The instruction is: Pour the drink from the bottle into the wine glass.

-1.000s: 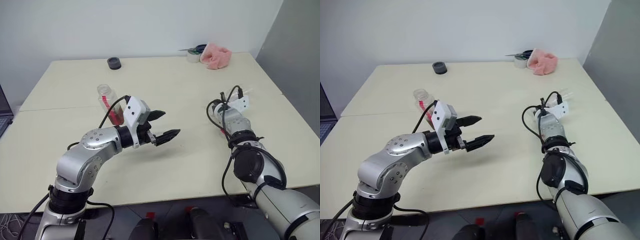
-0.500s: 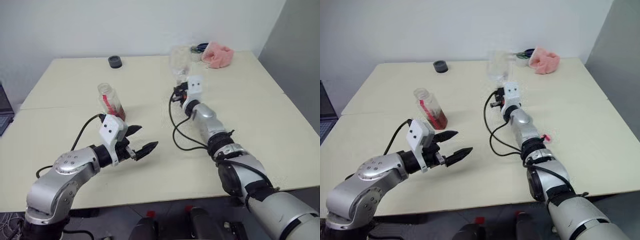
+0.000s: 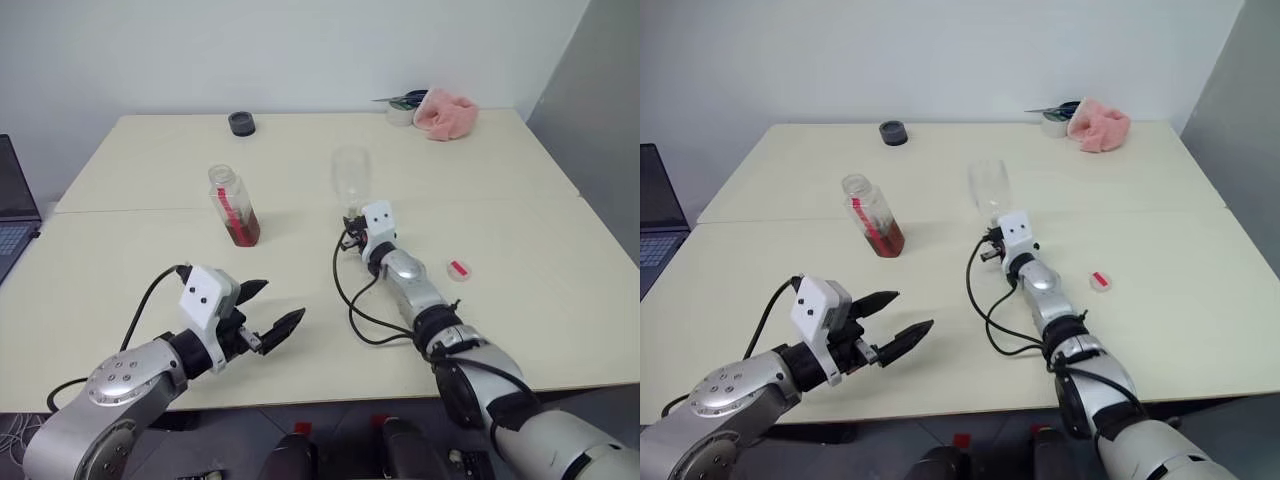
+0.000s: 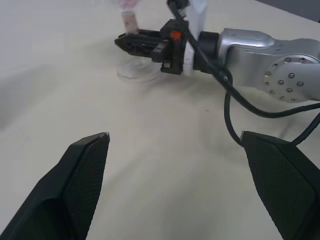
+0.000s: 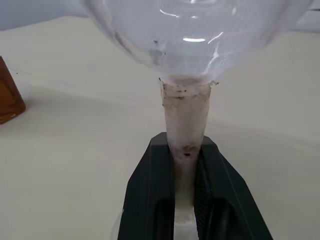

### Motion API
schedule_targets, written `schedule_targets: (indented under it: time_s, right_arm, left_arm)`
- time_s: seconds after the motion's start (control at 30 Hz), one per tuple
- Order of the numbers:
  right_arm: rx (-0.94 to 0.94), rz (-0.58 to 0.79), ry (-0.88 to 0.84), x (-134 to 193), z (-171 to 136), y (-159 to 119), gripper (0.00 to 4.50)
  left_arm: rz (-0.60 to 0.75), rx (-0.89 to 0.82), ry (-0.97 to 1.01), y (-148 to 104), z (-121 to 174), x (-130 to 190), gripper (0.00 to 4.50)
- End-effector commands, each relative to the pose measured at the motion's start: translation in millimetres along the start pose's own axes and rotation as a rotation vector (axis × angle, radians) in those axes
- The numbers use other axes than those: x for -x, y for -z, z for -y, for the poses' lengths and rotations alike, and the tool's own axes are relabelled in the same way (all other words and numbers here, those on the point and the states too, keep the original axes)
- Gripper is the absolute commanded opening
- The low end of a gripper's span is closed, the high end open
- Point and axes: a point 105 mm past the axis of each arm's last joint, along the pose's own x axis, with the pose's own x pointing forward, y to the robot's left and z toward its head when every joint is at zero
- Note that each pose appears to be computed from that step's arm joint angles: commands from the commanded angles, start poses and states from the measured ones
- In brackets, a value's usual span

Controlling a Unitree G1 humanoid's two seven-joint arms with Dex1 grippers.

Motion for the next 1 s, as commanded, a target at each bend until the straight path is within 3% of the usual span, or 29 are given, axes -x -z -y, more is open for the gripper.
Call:
schedule_targets:
  time_s: [0.03,0.27,0.5,0.6,1.0]
  right_arm:
    - [-0.02,-0.097,0.002,18,5,31,0.17]
    - [-0.042,-0.081,-0.004,20,4,21,0.17]
    - [0.026,0.022,-0.042,-5,-8,-21,0.17]
    - [0.099,0.079,-0.096,-18,-29,-39,0.17]
    - [0.093,-0.009,-0.145,-28,-59,-20,0.17]
  left_arm:
    - [0.051,-0.05,0.001,-12,5,1,4.5]
    - [0.066,-0.047,0.017,-15,7,-6,4.5]
    - [0.1,-0.049,-0.032,-19,-2,-1,4.5]
    - [0.119,-0.044,-0.066,-19,-6,4,4.5]
    - [0.126,-0.047,-0.184,-10,-19,24,4.5]
